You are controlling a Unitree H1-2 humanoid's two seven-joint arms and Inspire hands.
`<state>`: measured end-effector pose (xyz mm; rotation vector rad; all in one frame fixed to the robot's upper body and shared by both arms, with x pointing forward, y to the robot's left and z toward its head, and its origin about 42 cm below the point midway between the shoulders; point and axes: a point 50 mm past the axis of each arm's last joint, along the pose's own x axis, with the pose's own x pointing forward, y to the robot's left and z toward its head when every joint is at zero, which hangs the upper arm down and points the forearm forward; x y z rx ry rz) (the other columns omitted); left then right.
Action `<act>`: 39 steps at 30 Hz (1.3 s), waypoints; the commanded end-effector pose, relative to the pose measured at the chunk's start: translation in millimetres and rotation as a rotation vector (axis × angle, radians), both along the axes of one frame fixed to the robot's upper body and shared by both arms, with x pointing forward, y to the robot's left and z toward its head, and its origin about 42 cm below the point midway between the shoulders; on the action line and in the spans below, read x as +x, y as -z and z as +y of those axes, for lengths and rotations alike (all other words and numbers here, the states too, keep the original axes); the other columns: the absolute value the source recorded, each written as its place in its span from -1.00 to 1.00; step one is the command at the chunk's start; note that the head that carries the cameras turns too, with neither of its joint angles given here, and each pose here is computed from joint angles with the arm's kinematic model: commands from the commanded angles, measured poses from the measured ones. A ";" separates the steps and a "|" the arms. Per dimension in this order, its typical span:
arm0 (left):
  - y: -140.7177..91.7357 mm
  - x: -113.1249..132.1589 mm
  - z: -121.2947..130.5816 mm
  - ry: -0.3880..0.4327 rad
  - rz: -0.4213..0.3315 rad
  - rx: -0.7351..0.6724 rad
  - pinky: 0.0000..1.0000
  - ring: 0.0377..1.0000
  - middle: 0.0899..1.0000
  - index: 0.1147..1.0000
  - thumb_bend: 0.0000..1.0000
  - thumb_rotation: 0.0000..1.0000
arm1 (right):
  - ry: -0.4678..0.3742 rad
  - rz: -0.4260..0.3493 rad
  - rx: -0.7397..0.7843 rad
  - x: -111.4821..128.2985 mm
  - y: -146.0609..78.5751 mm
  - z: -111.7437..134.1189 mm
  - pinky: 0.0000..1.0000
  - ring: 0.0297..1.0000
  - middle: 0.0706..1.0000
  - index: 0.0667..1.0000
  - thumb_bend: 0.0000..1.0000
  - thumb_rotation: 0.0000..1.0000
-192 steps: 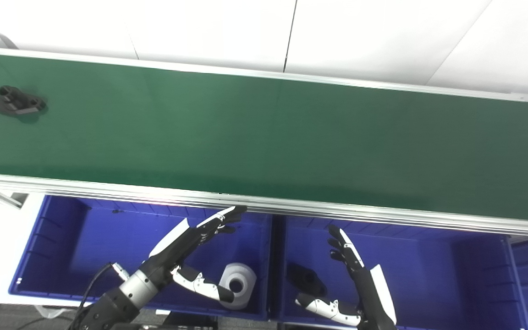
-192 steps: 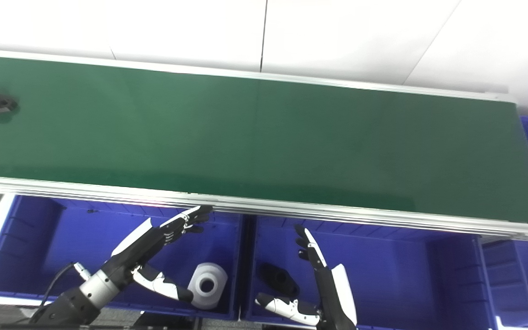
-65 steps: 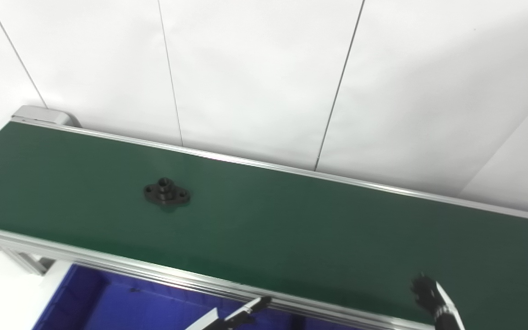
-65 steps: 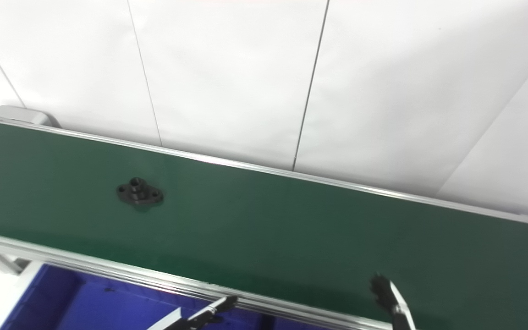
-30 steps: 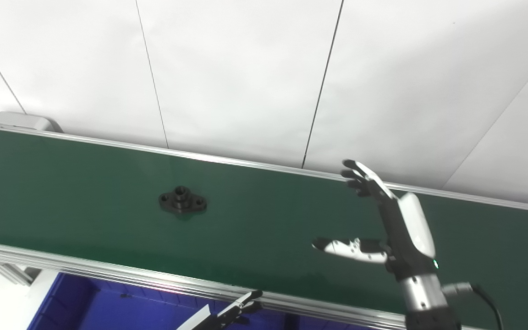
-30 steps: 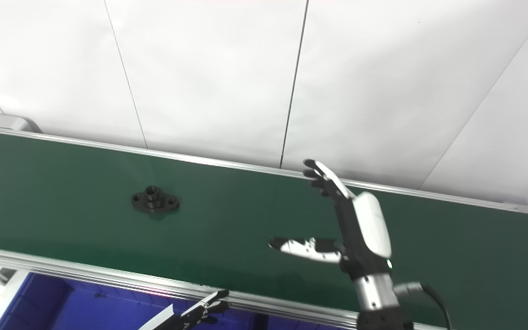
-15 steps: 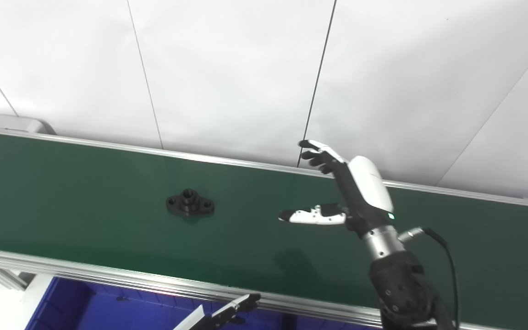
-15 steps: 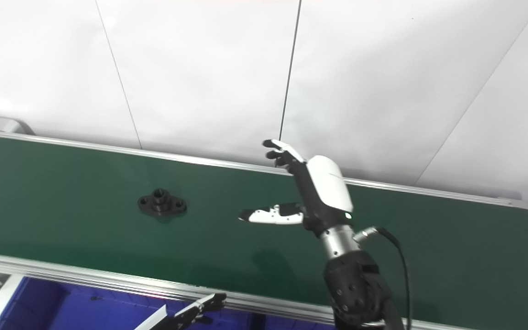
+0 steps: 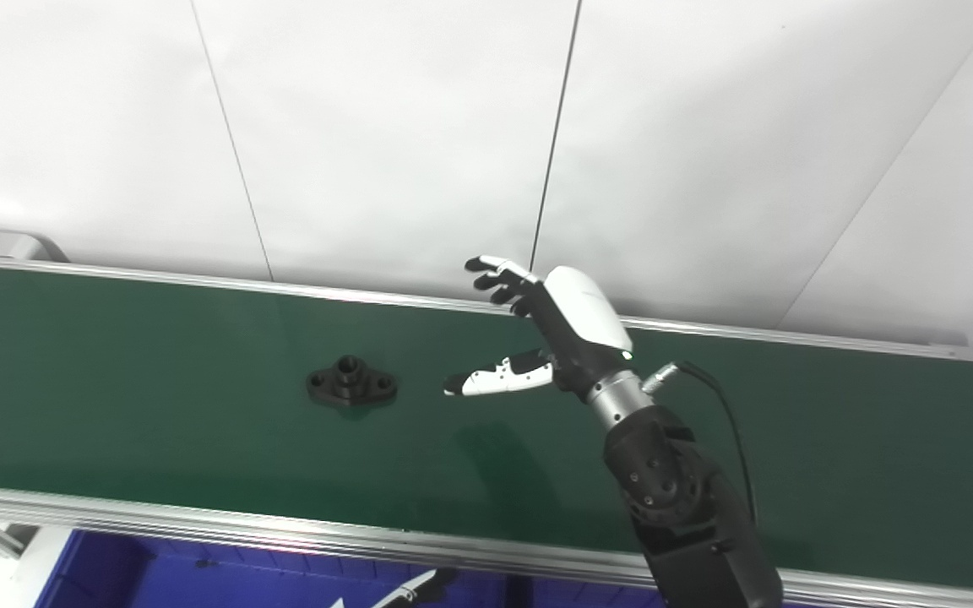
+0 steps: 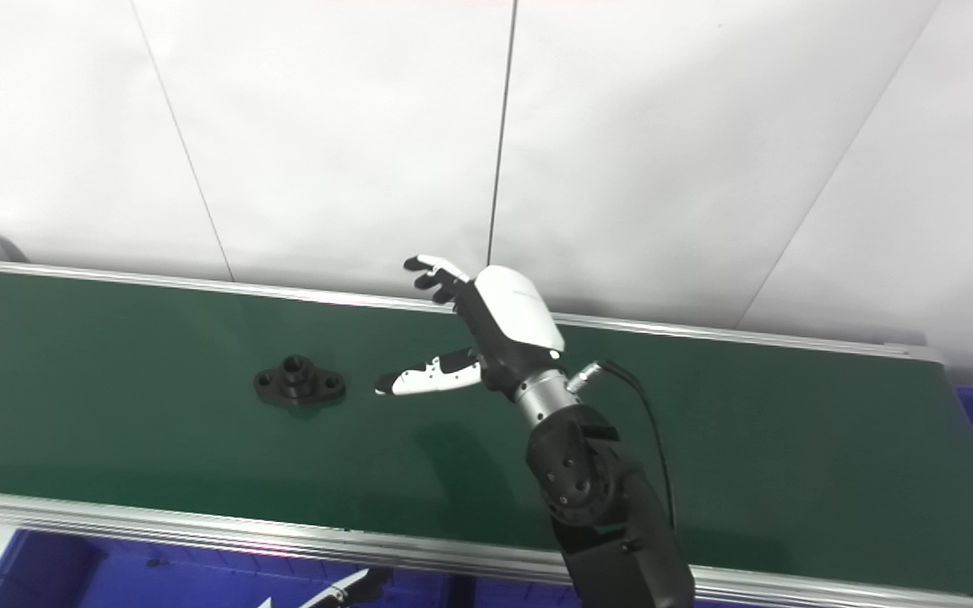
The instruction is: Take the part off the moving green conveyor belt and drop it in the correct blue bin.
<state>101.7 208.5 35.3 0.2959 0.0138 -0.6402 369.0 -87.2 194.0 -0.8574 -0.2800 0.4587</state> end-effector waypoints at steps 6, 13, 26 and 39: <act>-7.1 2.2 -8.2 -0.002 -0.078 0.005 0.67 0.82 0.88 0.83 0.87 -0.32 | -0.031 -0.016 -0.043 18.1 -7.3 24.7 0.32 0.48 0.59 0.66 0.77 -0.26; -7.4 2.4 -16.3 0.001 -0.082 -0.014 0.62 0.78 0.86 0.83 0.86 -0.34 | -0.055 0.006 -0.127 32.9 3.6 36.7 0.35 0.55 0.63 0.66 0.76 -0.31; -8.9 -1.7 -24.6 0.012 -0.080 -0.028 0.66 0.83 0.91 0.87 0.90 -0.33 | -0.105 0.019 -0.219 48.3 6.7 67.4 0.28 0.49 0.58 0.68 0.77 -0.38; -11.2 -2.9 -30.3 0.013 -0.080 -0.037 0.58 0.80 0.91 0.88 0.89 -0.33 | -0.147 0.020 -0.298 49.6 15.9 82.6 0.12 0.33 0.46 0.65 0.62 -0.49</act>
